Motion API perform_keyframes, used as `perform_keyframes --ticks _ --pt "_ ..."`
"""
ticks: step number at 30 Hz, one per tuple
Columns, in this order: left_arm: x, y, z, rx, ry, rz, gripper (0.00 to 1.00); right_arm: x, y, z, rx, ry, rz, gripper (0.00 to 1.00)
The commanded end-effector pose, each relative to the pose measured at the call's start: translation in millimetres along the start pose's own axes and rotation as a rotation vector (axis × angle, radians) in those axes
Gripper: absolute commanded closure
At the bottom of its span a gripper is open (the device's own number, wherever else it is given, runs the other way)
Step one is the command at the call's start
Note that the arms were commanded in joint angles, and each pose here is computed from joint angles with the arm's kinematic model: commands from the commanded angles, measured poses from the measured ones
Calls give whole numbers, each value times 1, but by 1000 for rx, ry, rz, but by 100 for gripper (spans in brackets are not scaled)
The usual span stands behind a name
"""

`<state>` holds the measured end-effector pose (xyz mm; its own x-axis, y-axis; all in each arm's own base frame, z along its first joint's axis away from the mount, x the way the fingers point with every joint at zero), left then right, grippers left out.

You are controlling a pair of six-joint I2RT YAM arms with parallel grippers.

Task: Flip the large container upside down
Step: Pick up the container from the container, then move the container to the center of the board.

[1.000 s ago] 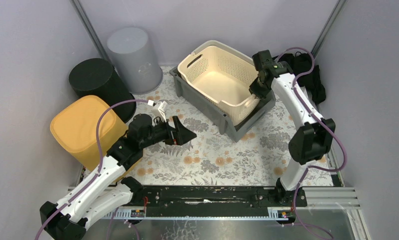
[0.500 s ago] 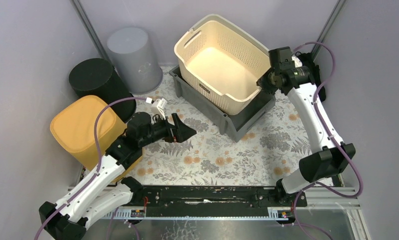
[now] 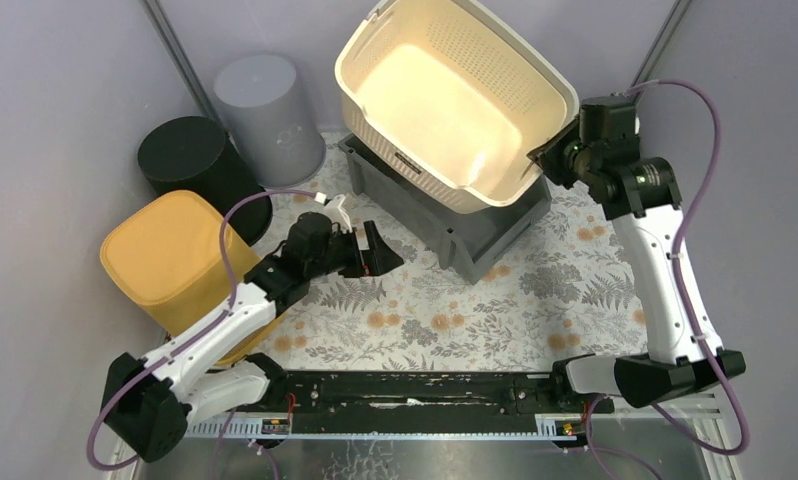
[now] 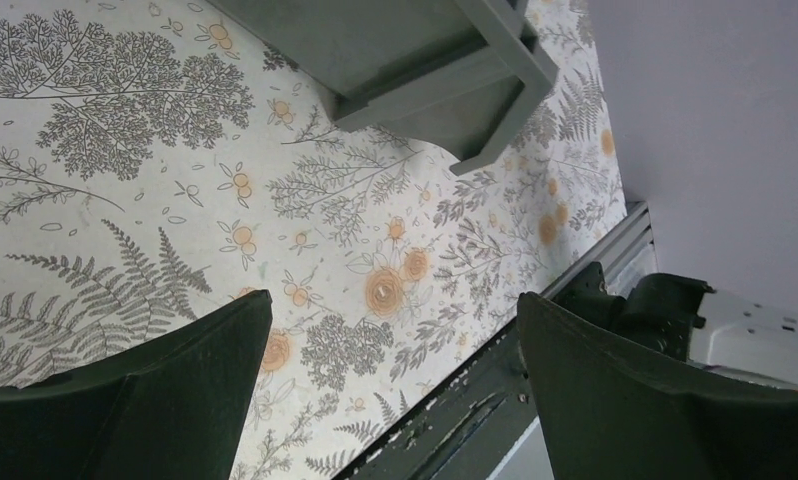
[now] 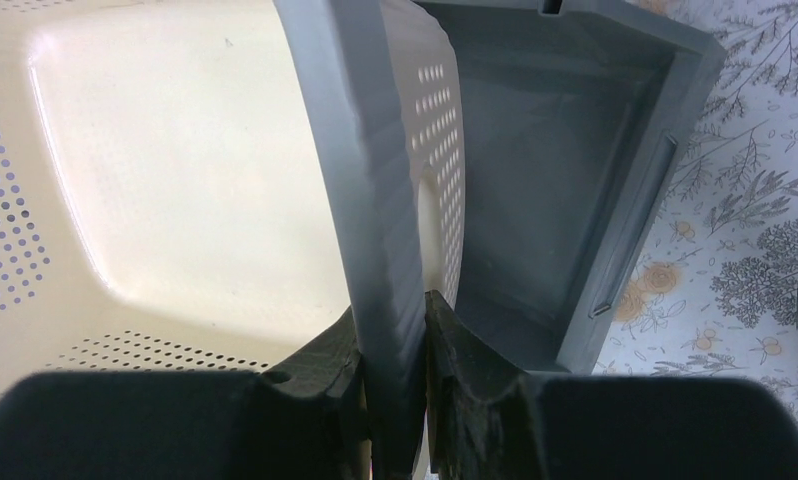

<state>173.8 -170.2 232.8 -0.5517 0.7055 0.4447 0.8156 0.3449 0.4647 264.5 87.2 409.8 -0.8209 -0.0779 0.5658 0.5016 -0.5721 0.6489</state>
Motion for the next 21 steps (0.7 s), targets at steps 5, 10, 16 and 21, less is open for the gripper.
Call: perform_keyframes --ticks 5,10,16,21 --pt "-49 17 9 34 3 -58 0 88 42 27 -67 332 -300 100" --pt "-86 18 24 51 52 -10 0 108 38 23 -65 371 -319 100" --pt "-120 27 36 45 108 -23 0 116 32 21 -74 430 -308 100" --pt "-152 40 35 30 112 -5 0 123 27 16 -58 446 -315 100"
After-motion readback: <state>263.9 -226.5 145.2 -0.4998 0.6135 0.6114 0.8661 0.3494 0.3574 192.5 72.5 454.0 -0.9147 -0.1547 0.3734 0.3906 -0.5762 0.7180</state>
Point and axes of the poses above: each gripper's point midway between its finger pads, its own x axis back along the fingers, its own z axis along the line the jaws close on, y = z × x, the point moved 10 cm from there along x, back along the fingers, and after that the axes turned 11 degrees about x, right-handed, at the moved point
